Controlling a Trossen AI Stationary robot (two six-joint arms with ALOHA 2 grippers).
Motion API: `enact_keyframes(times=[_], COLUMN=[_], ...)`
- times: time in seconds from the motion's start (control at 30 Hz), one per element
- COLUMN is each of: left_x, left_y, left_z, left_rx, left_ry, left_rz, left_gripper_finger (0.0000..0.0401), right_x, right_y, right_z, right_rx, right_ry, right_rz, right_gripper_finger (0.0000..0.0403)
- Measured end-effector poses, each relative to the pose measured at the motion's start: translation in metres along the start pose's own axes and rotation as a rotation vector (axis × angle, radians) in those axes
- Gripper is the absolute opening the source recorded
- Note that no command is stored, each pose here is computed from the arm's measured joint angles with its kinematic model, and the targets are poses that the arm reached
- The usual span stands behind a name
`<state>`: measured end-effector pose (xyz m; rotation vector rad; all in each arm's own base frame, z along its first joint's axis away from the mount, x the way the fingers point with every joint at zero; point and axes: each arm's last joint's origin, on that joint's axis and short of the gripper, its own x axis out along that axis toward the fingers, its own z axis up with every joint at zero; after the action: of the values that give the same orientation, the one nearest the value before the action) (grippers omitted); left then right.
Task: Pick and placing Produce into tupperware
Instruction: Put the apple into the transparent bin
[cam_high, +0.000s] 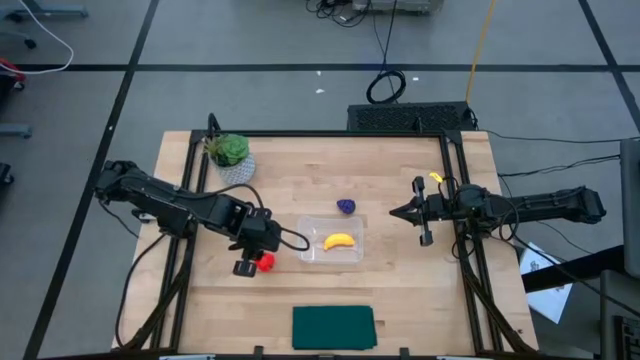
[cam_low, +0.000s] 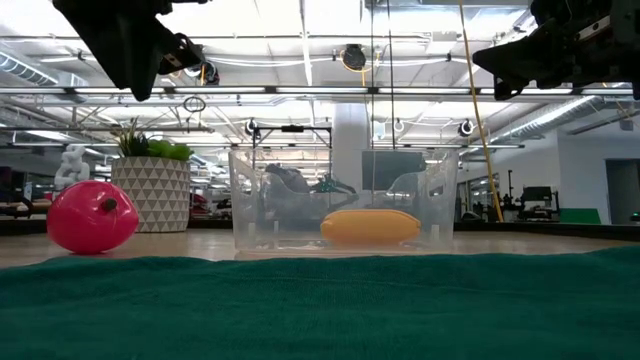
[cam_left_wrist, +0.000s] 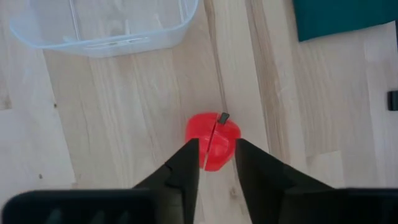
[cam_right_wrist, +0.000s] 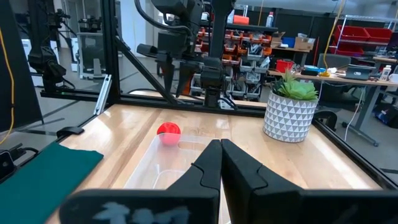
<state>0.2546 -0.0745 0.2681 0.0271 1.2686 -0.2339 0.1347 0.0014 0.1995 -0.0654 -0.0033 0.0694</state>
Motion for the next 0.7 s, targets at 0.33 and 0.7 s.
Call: enact_keyframes(times=[0.33, 0.7], left_x=[0.0, 0.0003], left_y=[0.0, -0.0036], left_z=[0.0, -0.0004], left_rx=[0.005, 0.027], left_ry=[0.0, -0.003], left_rz=[0.0, 0.032], left_gripper_finger=[0.0182, 0.0258], right_x=[0.0, 0.0], right_y=[0.0, 0.0], right_z=[0.0, 0.0], right_rx=[0.0, 0.0], right_ry=[0.0, 0.0], right_rz=[0.0, 0.0], right_gripper_finger=[0.0, 0.0])
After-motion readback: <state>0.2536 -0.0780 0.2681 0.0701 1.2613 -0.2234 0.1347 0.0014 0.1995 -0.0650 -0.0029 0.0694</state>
